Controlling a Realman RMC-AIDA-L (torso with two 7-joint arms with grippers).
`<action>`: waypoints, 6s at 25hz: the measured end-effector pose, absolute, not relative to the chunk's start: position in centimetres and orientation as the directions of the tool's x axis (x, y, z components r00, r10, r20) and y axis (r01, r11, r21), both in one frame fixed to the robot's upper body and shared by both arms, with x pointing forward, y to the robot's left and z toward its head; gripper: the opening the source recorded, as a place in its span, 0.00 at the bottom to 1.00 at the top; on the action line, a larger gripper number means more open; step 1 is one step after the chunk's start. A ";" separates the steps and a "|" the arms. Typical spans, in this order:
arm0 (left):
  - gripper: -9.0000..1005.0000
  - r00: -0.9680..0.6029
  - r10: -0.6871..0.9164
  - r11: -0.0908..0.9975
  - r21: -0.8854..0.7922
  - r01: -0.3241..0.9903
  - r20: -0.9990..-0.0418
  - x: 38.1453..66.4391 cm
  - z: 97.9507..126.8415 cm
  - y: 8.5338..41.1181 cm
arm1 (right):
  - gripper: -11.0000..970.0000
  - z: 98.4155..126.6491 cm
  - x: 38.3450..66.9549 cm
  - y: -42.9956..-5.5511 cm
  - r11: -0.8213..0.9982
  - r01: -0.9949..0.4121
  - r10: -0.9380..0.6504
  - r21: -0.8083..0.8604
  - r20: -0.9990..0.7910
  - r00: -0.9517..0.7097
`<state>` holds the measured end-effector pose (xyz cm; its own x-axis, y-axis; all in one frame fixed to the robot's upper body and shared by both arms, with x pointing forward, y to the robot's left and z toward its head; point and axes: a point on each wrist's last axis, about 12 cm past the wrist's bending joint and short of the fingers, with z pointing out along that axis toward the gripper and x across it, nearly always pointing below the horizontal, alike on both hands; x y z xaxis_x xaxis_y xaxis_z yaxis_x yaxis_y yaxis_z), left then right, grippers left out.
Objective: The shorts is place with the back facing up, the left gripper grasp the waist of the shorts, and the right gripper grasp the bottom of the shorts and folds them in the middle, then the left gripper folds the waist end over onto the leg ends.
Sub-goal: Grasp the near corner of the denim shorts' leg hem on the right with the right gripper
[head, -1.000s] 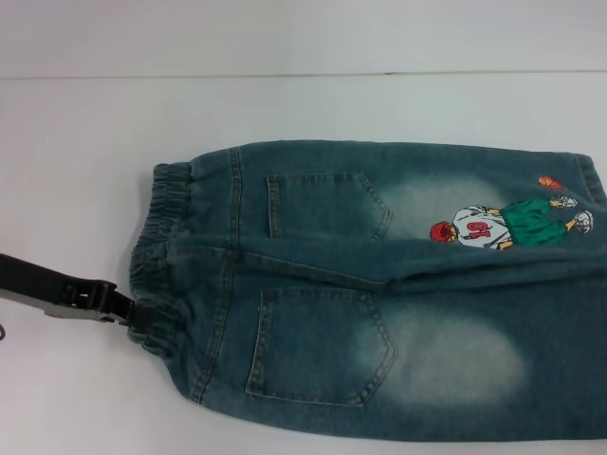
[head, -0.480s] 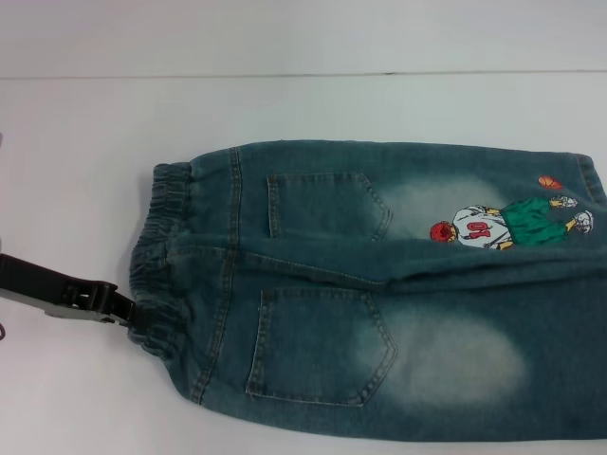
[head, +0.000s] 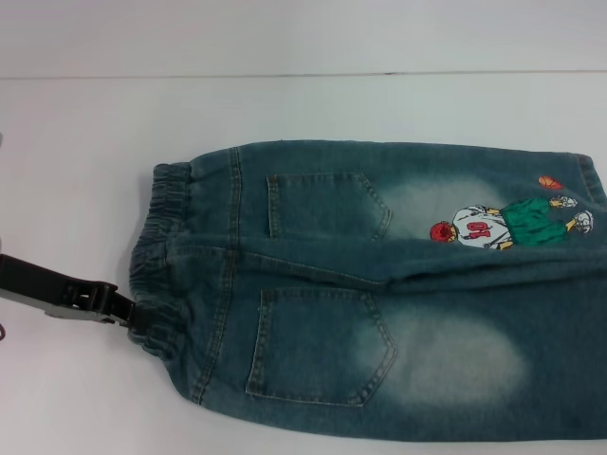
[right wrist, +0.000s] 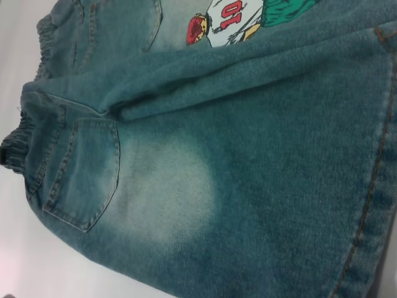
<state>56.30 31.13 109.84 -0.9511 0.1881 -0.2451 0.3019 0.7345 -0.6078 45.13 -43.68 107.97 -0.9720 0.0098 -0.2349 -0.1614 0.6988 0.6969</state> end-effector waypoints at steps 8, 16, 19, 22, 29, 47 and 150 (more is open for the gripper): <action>0.06 -0.951 0.189 0.733 -0.610 0.302 -0.244 56.3 109.9 31.1 | 0.87 107.8 45.2 -43.4 0.696 -0.163 0.003 0.699 -0.230 -0.973; 0.06 -0.951 0.189 0.732 -0.611 0.302 -0.244 56.3 109.9 31.1 | 0.81 107.8 45.2 -43.4 0.696 -0.163 0.005 0.699 -0.233 -0.973; 0.06 -0.951 0.189 0.732 -0.611 0.302 -0.244 56.3 109.9 31.1 | 0.80 107.9 45.2 -43.4 0.696 -0.164 0.005 0.699 -0.234 -0.972; 0.06 -0.952 0.188 0.732 -0.611 0.301 -0.243 56.2 109.8 31.1 | 0.78 107.8 45.2 -43.4 0.696 -0.167 0.002 0.699 -0.234 -0.972; 0.06 -0.952 0.189 0.732 -0.612 0.301 -0.243 56.2 109.8 31.1 | 0.51 107.9 45.2 -43.4 0.694 -0.175 -0.006 0.698 -0.237 -0.972; 0.06 -0.952 0.187 0.729 -0.616 0.299 -0.241 56.2 109.8 31.1 | 0.05 107.7 44.7 -43.6 0.702 -0.195 -0.020 0.685 -0.254 -0.967; 0.06 -0.948 0.197 0.702 -0.639 0.314 -0.249 56.0 110.3 31.4 | 0.57 107.7 45.1 -43.8 0.737 -0.129 -0.010 0.664 -0.180 -0.984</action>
